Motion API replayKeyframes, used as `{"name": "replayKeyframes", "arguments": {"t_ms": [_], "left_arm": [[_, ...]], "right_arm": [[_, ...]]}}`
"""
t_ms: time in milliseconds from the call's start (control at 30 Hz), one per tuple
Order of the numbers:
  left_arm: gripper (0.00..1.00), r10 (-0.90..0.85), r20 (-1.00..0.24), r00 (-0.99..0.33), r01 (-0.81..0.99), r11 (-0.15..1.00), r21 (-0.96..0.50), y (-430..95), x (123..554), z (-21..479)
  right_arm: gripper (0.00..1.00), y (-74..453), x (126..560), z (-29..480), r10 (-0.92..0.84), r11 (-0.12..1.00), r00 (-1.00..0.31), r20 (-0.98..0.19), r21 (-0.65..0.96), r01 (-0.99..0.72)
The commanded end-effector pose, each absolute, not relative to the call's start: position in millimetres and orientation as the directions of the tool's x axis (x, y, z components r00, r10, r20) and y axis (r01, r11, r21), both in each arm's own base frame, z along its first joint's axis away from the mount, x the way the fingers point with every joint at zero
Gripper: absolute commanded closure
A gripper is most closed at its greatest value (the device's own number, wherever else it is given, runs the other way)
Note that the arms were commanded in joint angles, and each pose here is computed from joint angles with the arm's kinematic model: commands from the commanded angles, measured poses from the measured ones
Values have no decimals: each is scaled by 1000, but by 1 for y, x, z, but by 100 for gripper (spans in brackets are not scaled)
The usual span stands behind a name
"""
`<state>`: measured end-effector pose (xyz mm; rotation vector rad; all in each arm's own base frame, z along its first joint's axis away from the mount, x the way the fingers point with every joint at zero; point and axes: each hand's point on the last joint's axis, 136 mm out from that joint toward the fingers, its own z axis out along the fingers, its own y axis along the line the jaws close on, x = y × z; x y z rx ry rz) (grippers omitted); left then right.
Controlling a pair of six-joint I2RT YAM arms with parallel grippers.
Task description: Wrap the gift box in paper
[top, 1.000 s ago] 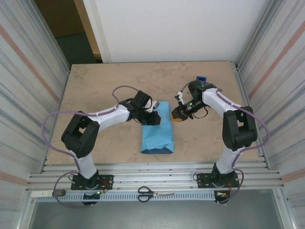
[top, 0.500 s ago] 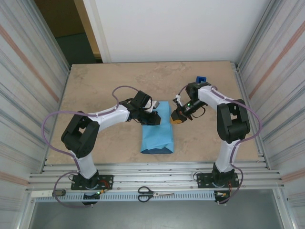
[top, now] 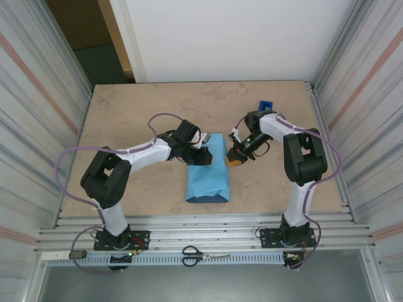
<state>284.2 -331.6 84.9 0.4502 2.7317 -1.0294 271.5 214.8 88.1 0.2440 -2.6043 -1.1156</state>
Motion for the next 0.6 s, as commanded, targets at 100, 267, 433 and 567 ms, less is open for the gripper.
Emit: {"name": "replayKeyframes", "arguments": {"t_ms": [100,267,433,567], "left_arm": [[88,290,-62,-955,280,809,-517,-304,237,22],[88,290,-63,-955,280,809,-517,-304,237,22],[88,291,-62,-955,280,807,-520,-305,237,22],[88,292,-64,-954,281,806,-521,-305,237,24]], "right_arm": [[92,217,273,85,-258,694,-941,217,719,-25],[89,219,273,84,-260,692,-940,220,722,-23],[86,223,273,86,-264,685,-939,220,728,-22],[83,225,272,88,-268,678,-939,214,734,-26]]}}
